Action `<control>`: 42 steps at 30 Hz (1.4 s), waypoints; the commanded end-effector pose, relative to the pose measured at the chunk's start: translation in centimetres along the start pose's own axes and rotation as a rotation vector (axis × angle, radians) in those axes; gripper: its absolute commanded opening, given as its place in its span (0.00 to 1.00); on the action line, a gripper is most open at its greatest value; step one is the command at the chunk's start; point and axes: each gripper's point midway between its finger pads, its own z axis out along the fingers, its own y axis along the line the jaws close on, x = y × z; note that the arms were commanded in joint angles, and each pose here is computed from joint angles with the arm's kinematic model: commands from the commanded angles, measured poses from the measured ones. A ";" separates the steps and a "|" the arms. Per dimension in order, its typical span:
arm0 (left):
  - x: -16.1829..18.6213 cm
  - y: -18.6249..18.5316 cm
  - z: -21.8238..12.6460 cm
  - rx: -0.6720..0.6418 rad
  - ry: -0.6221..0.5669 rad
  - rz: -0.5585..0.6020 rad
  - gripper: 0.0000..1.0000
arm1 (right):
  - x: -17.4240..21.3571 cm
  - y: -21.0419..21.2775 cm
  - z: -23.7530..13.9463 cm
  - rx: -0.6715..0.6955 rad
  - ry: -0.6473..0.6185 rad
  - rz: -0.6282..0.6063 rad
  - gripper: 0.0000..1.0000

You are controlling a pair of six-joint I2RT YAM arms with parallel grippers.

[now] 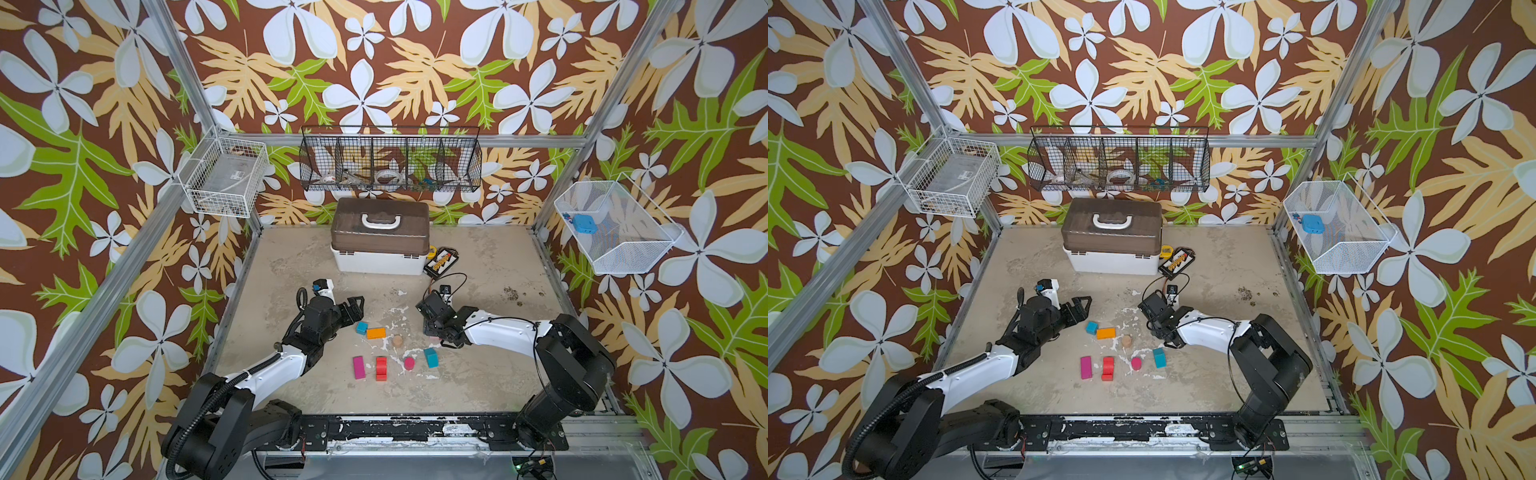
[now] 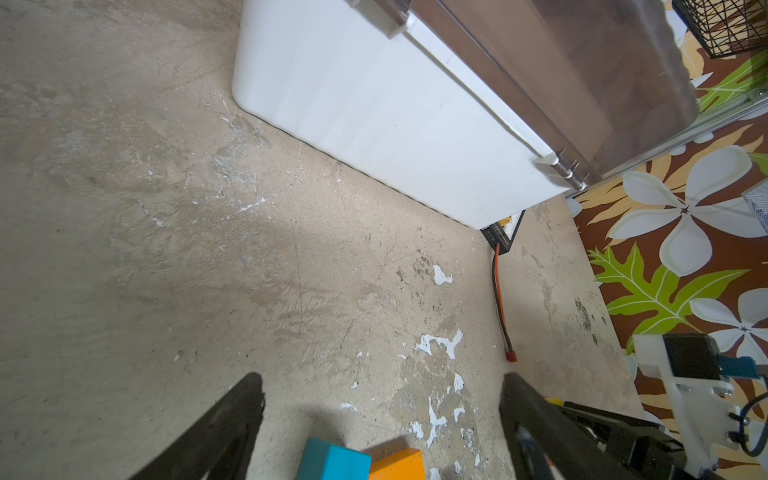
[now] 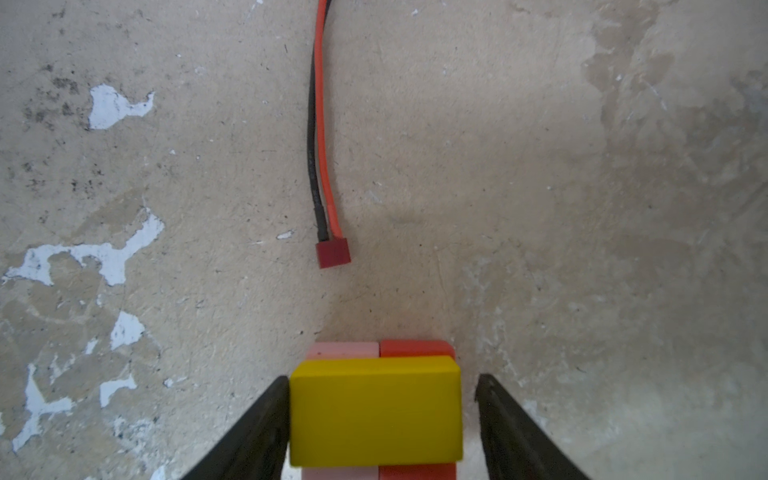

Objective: Build the wood block tower
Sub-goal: 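Open the right gripper to release the yellow block on top, then move the right gripper over the orange block beside the teal cube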

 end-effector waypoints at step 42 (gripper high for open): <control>-5.8 3.3 -7.7 -0.124 -0.426 -0.079 1.00 | 2.3 17.0 -8.1 -0.395 -0.020 -0.286 0.86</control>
